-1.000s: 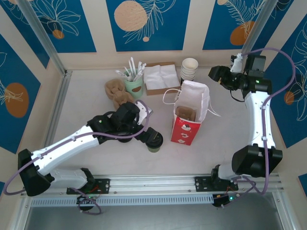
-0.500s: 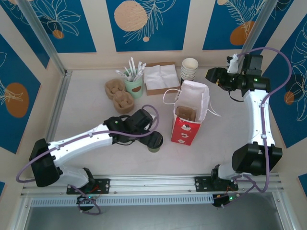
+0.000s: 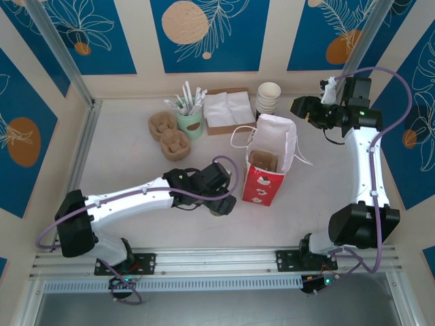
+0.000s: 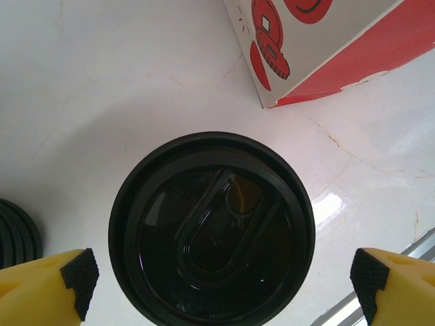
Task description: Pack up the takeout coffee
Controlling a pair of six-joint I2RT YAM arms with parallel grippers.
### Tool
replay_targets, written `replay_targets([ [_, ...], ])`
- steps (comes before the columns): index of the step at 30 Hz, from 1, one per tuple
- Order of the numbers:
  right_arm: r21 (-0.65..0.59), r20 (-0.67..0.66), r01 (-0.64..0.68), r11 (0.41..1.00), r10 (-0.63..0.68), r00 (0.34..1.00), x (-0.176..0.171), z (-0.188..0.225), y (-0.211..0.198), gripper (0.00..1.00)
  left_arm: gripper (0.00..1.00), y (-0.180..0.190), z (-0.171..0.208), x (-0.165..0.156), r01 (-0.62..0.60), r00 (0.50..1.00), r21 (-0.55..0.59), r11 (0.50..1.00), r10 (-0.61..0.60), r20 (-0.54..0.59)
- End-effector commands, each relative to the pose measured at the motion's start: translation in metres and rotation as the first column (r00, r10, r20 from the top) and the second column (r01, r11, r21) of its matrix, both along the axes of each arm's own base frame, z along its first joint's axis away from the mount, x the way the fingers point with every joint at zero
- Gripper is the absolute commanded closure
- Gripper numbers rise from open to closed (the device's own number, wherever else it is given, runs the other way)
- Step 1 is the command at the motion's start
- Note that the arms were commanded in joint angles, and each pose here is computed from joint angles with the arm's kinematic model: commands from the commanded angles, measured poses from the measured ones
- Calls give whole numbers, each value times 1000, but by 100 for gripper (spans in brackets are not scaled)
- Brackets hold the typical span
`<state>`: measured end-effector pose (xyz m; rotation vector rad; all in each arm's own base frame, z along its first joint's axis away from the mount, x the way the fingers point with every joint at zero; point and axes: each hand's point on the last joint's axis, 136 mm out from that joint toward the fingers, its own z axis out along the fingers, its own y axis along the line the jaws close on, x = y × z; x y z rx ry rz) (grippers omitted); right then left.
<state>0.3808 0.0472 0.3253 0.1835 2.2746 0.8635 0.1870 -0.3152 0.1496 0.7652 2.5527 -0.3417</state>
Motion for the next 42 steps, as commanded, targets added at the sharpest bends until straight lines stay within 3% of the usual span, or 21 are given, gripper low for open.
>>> replay_targets([
  [1, -29, -21, -3, 1000, 2, 1000, -6, 1, 2, 41, 8, -6, 6, 1, -14, 1000, 9, 1000, 14, 16],
  [24, -56, -31, -7, 998, 6, 1000, -10, -5, 2, 41, 16, 1, -8, -1, -87, 996, 169, 982, 85, 17],
  [42, -34, -42, -20, 999, 18, 999, -11, -10, 5, 41, 22, -9, -24, -7, -105, 993, 140, 985, 111, -36],
])
